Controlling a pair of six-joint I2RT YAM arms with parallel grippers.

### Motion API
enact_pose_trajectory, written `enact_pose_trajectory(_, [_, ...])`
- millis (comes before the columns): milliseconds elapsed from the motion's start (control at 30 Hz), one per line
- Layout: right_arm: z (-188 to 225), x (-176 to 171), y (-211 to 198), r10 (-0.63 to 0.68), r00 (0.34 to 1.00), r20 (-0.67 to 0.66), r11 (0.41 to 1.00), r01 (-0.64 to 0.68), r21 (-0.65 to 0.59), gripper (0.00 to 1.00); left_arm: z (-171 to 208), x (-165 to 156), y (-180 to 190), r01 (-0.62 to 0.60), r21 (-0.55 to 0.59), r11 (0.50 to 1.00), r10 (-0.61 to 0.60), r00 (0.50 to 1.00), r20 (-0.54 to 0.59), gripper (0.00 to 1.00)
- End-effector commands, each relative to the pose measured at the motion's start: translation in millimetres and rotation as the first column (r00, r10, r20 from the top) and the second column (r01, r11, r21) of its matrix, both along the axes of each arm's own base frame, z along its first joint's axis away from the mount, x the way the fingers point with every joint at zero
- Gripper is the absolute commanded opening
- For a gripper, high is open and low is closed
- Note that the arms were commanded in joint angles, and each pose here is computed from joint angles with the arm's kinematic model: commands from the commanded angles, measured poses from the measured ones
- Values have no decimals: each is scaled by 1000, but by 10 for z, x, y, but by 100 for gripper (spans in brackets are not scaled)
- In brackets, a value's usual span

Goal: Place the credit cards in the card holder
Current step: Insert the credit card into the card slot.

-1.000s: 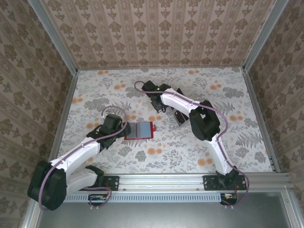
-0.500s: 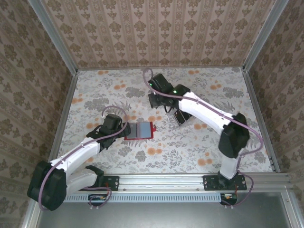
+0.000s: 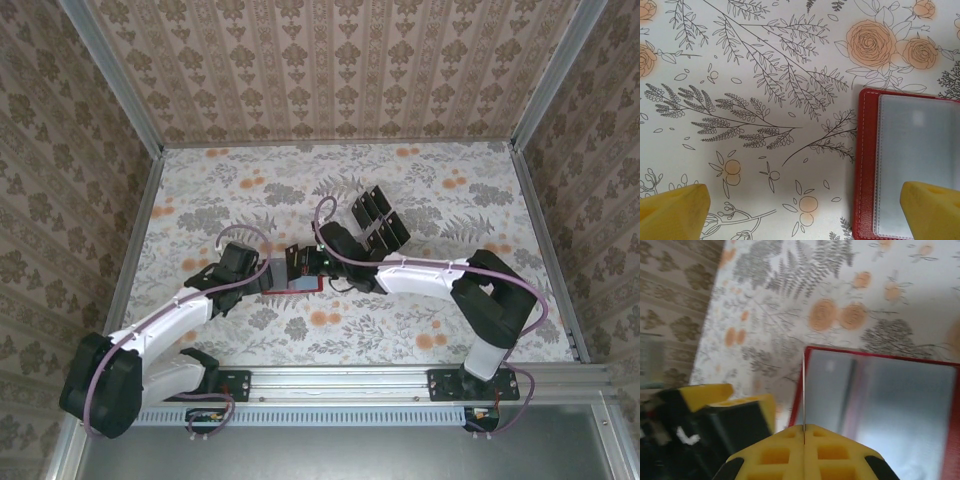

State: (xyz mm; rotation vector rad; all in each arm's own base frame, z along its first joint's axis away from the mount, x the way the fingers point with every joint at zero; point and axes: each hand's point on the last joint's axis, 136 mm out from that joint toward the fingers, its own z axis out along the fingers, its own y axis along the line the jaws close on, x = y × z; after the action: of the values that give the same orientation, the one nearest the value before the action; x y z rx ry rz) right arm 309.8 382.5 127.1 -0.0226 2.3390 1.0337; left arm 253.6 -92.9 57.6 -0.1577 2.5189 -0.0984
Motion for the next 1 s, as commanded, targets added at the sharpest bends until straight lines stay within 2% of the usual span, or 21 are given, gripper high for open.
enact_pose_trajectory(0, [53, 97, 82, -41, 999, 3, 995, 41, 93, 0, -3, 15, 39, 4, 37, 999, -4, 1000, -9, 100])
enact_pose_trajectory(467, [-570, 89, -160, -91, 994, -58, 996, 91, -10, 0, -17, 73, -20, 20, 46, 999, -19, 1000, -14, 100])
enact_pose_trajectory(967, [-822, 64, -305, -118, 988, -98, 993, 115, -40, 0, -32, 212, -194, 63, 73, 995, -63, 998, -8, 100])
